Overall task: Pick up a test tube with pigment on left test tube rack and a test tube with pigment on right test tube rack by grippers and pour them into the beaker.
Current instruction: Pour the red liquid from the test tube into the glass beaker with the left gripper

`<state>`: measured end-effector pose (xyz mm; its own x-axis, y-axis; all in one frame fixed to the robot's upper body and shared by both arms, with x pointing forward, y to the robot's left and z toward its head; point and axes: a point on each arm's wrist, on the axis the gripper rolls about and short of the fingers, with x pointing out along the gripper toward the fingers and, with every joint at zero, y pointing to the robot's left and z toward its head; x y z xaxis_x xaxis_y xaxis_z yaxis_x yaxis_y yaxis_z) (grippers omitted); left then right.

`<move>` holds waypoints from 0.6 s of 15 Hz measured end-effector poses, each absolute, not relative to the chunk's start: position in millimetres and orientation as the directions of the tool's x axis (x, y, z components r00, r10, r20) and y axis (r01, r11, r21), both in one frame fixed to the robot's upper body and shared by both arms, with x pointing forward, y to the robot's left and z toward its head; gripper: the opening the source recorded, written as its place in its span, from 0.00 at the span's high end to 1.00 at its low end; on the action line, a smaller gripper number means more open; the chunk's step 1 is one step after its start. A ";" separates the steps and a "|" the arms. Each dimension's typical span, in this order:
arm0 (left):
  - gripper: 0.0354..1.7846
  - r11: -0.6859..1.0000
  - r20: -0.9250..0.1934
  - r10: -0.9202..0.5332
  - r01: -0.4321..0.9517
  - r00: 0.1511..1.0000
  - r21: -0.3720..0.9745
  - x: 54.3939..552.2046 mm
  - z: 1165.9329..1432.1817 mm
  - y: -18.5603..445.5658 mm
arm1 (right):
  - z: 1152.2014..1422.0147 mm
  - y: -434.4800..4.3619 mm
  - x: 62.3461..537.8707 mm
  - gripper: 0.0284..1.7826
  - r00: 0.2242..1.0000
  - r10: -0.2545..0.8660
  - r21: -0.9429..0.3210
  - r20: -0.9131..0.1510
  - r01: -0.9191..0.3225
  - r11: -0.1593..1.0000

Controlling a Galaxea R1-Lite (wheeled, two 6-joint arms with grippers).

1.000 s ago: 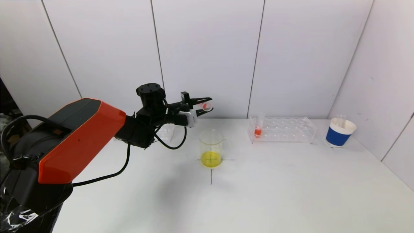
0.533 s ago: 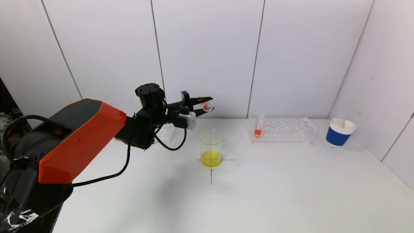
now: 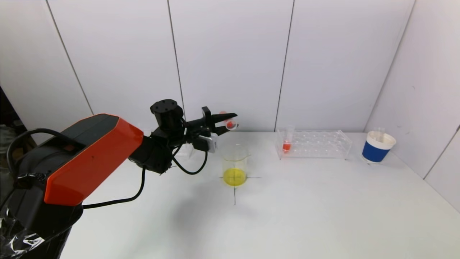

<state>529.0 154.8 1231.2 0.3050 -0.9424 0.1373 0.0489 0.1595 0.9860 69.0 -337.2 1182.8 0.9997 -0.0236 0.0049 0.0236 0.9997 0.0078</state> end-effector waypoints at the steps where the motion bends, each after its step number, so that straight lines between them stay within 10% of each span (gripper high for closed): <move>1: 0.76 0.161 0.140 -0.942 0.044 0.305 0.986 528.9 1229.4 154.8 | 1182.8 -337.2 69.0 0.01 1.000 -0.024 0.008 0.005 0.024 1.000; 9: 0.76 0.140 0.133 -0.943 0.002 0.306 0.990 531.7 1211.6 153.5 | 1182.8 -337.2 69.0 0.01 1.000 -0.024 0.008 0.004 0.024 1.000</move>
